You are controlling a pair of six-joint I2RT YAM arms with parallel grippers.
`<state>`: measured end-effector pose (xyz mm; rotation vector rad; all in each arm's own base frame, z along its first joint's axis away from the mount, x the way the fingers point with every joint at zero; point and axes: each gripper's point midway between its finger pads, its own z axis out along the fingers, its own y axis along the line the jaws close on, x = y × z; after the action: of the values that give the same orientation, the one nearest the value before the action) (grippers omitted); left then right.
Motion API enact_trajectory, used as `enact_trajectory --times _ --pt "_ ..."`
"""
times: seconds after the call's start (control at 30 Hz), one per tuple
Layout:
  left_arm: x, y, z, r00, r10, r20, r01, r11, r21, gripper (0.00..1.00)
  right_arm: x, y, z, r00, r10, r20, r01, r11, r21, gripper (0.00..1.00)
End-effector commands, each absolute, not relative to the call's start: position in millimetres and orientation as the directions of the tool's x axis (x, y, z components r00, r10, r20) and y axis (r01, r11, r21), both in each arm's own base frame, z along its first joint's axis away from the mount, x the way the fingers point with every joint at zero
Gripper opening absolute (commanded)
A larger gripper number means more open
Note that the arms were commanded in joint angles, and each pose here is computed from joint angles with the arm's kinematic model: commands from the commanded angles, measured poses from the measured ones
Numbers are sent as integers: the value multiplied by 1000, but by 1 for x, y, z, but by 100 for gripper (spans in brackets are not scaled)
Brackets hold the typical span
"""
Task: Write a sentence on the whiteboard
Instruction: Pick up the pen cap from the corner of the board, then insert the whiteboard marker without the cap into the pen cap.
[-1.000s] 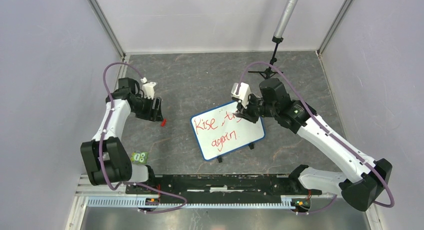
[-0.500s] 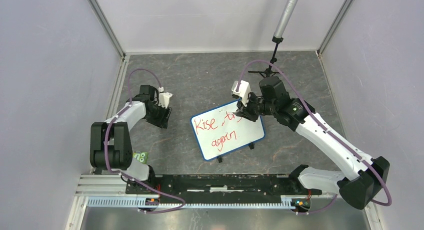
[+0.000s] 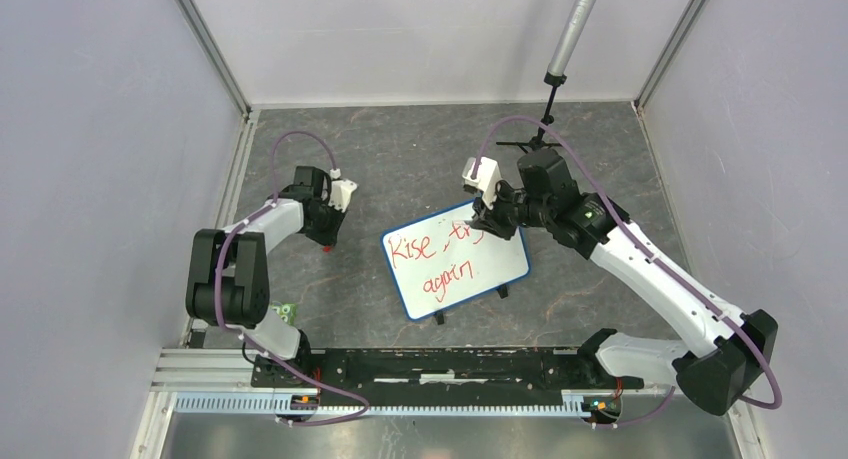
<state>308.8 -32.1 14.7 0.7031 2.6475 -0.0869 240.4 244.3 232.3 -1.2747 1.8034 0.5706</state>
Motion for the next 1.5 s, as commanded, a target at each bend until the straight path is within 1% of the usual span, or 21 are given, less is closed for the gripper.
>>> enact_trajectory --times 0.0,0.13,0.23,0.27,0.37,0.4,0.5,0.53,0.67,0.83,0.93,1.03,1.27,1.47 --pt "295 -24 15 -795 497 -348 512 857 55 13 251 253 267 -82 -483 -872 -912 390 -130 0" --pt "298 -44 74 -734 486 -474 555 832 -7 3 252 261 280 -74 -453 -888 -918 380 -117 0" --pt "293 -69 137 -637 495 -591 638 769 -44 2 253 268 293 -64 -418 -906 -924 368 -105 0" --pt "290 -79 159 -593 501 -630 674 737 -48 2 253 270 299 -60 -402 -914 -926 363 -99 0" --pt "269 -105 209 -470 531 -705 774 632 -40 2 252 278 315 -60 -350 -935 -935 348 -71 0" --pt "258 -116 224 -421 539 -730 814 579 -42 2 249 282 320 -60 -332 -941 -942 331 -57 0" --pt "233 -140 255 -300 552 -778 889 457 -19 3 238 290 331 -77 -272 -959 -959 283 -3 0" --pt "223 -148 262 -253 564 -786 912 411 1 3 234 292 335 -88 -251 -964 -963 268 18 0" --pt "204 -164 279 -98 599 -795 947 302 111 2 215 302 342 -145 -187 -972 -978 176 112 0" --pt "194 -177 287 7 650 -760 954 222 199 2 199 312 336 -256 -139 -957 -965 93 245 0" --pt "190 -183 293 51 667 -743 954 188 233 3 190 317 330 -319 -127 -939 -948 35 317 0" --pt "188 -189 298 86 664 -743 954 161 254 3 186 320 326 -360 -119 -925 -932 5 362 0" --pt "178 -202 301 125 654 -746 965 96 246 2 184 323 326 -384 -115 -916 -921 -12 388 0" --pt "175 -209 301 137 657 -741 968 68 240 3 183 324 319 -392 -121 -912 -918 -8 396 0"
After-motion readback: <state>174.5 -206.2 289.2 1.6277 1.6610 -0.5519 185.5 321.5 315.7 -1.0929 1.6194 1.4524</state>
